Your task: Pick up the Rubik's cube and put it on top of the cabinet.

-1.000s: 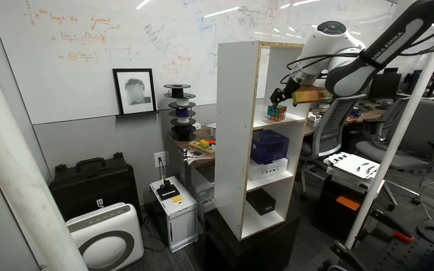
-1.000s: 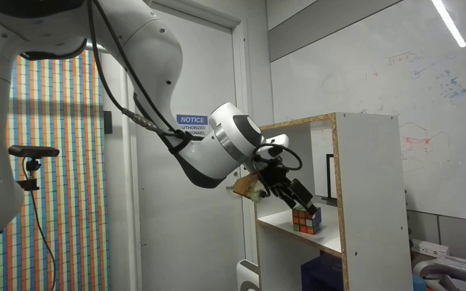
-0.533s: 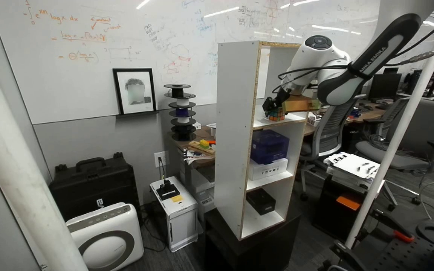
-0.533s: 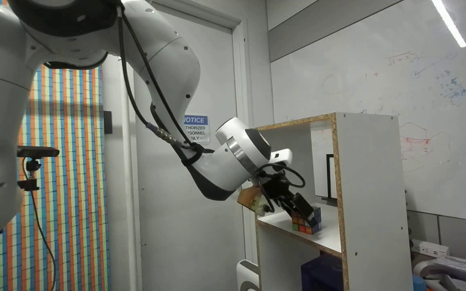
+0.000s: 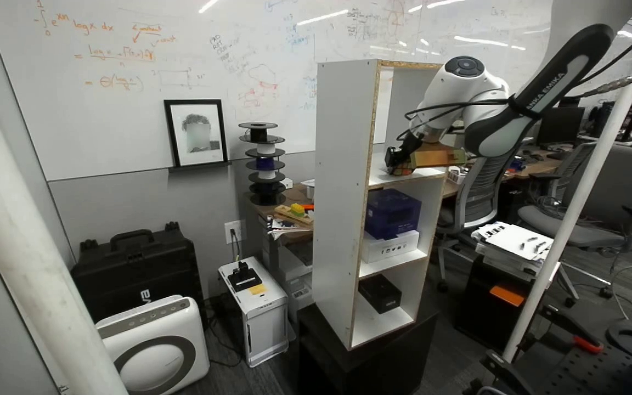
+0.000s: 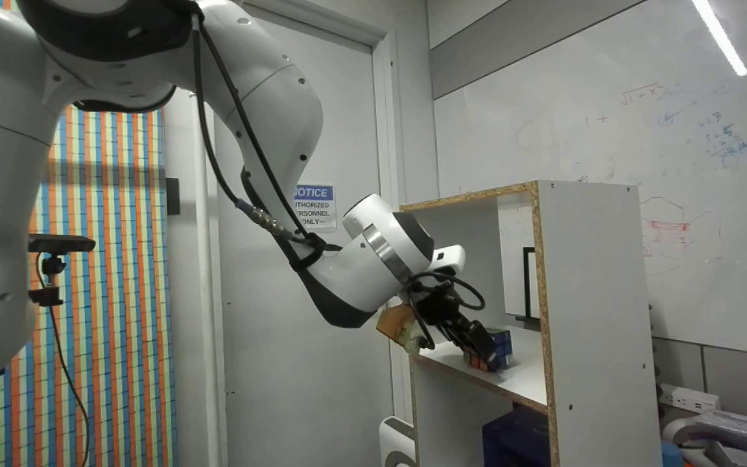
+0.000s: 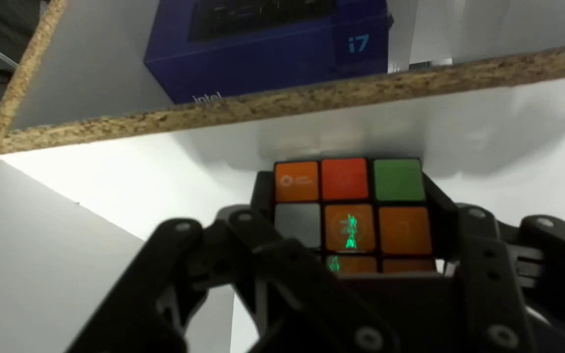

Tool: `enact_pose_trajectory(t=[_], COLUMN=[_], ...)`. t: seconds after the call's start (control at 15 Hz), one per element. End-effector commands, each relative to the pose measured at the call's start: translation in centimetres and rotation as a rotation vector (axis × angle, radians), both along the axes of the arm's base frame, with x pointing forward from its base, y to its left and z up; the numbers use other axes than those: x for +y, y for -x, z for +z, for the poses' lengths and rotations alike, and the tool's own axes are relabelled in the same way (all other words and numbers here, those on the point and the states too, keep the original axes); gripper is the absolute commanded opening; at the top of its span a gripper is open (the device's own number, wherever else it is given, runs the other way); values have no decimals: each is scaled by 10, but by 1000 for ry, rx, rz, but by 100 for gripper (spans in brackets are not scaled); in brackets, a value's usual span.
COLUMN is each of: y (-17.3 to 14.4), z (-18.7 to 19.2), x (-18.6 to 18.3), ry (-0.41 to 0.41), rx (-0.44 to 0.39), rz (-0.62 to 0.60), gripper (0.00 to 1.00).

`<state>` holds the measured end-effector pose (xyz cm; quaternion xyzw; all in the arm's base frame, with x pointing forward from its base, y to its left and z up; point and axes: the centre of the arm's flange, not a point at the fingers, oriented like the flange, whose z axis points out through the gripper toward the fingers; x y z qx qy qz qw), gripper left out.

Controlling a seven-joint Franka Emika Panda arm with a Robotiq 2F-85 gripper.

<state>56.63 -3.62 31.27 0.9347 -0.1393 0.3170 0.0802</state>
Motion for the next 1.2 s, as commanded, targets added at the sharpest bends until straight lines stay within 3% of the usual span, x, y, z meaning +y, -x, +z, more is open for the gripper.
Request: enact_pose_trajectory(t=[0.0, 0.27, 0.53, 0.8, 1.13], y=[60, 115, 147, 157, 159], z=[33, 59, 91, 135, 231], x=[16, 35, 51, 72, 96], ry=[7, -13, -65, -117, -162], rx=[24, 49, 44, -36, -144], rz=[26, 16, 7, -8, -73], gripper=[41, 41, 41, 41, 41])
